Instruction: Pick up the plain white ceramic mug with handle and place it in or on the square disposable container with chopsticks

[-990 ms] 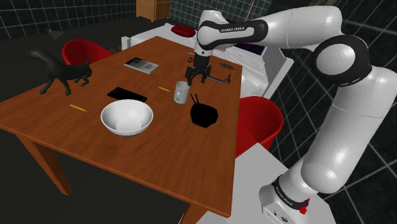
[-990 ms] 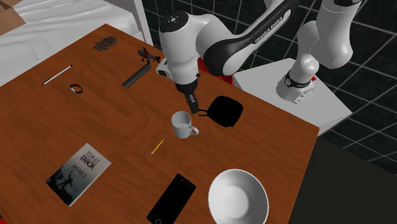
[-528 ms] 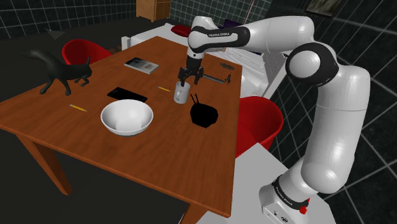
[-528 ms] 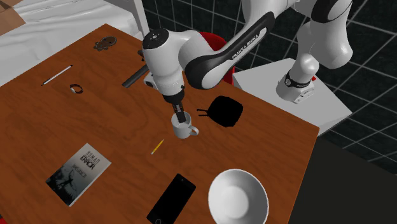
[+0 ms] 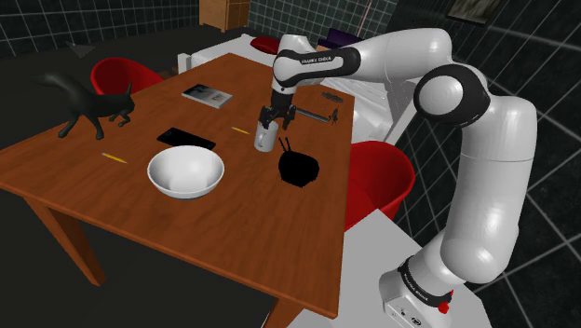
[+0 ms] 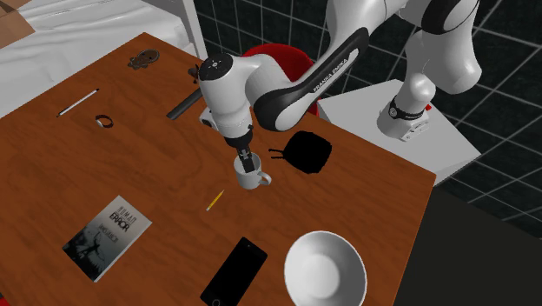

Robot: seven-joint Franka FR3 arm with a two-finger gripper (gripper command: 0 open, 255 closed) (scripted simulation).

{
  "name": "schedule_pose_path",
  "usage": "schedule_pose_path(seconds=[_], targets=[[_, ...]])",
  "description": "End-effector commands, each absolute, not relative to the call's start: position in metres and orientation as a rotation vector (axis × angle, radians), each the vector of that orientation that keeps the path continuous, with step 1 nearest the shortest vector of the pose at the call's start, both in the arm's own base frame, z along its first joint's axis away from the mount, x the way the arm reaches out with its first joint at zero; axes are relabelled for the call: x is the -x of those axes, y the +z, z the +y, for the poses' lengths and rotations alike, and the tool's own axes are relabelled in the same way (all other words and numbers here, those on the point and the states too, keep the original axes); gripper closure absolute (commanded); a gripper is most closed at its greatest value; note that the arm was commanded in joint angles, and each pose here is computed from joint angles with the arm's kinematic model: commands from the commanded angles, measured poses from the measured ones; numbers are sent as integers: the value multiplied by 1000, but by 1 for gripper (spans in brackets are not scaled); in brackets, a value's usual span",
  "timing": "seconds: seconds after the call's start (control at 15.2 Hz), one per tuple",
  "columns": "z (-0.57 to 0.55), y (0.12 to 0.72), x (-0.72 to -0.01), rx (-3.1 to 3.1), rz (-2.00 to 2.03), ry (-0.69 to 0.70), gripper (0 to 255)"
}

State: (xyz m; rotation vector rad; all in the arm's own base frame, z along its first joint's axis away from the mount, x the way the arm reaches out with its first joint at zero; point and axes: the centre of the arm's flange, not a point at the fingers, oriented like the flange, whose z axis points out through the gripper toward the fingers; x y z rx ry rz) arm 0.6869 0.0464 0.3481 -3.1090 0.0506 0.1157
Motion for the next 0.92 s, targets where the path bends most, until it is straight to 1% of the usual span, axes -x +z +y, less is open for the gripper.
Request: schedule_pose_path(seconds=[0.0,0.2,0.26,0.86], targets=[[46,348,-687,3109,51,115,0],[46,348,-687,3109,51,115,0],[46,348,-687,3109,51,115,255],[46,348,-687,3109,51,115,255]])
